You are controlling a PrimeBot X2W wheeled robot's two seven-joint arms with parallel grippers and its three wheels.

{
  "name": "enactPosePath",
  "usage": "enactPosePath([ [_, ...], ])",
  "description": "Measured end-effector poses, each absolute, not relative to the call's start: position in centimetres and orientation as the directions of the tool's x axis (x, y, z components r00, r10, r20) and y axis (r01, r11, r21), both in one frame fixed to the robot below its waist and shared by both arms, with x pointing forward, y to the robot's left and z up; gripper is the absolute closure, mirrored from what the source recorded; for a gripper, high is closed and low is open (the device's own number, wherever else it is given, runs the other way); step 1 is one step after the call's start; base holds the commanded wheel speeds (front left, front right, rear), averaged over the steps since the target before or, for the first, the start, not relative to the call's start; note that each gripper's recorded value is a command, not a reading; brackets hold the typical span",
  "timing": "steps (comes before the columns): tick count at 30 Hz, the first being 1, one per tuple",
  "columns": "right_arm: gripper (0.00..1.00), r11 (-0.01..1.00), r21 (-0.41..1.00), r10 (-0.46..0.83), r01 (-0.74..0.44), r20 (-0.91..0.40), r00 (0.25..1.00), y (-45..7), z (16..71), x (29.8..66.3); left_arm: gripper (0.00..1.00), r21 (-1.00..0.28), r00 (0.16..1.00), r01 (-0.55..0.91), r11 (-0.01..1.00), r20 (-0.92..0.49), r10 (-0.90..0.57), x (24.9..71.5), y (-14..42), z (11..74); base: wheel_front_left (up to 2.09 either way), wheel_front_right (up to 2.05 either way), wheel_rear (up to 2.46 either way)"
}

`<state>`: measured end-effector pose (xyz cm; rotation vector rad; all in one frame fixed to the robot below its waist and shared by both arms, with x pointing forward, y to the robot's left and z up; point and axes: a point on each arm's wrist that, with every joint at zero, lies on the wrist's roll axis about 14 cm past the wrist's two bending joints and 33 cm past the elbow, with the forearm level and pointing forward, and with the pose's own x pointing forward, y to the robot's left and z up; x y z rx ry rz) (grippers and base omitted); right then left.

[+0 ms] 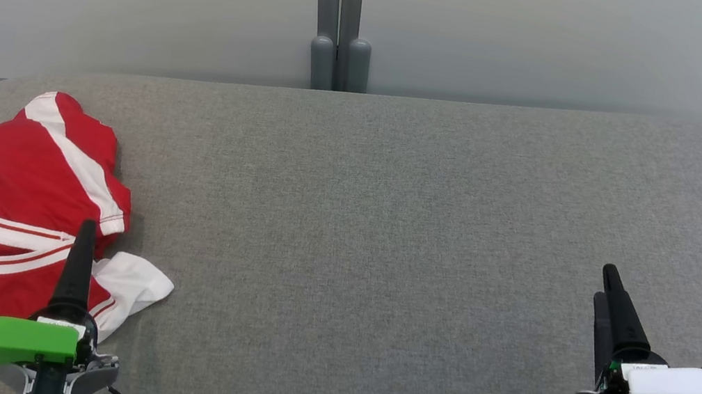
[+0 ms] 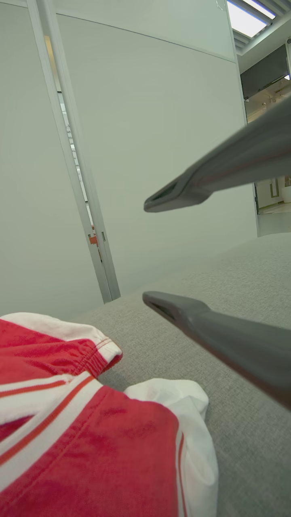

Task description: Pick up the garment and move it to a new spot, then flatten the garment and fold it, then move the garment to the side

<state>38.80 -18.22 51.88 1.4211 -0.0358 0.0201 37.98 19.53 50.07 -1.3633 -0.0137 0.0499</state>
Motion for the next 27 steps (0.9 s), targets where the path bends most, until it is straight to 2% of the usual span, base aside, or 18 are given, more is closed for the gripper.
enactPosePath([
  [15,0.00,0.398,0.912,0.036,-0.099,0.093,0.995,-16.5,53.5,39.0,0.00,-0.859,0.999,-0.014,0.512,0.008,0.041,38.1,18.9,51.4,0.00,0.00,0.00],
  [27,0.00,0.646,0.745,0.078,-0.164,0.149,0.986,-15.5,55.1,39.2,0.00,-0.694,0.999,-0.016,0.720,0.014,0.036,38.0,18.2,51.6,0.00,0.00,0.00],
])
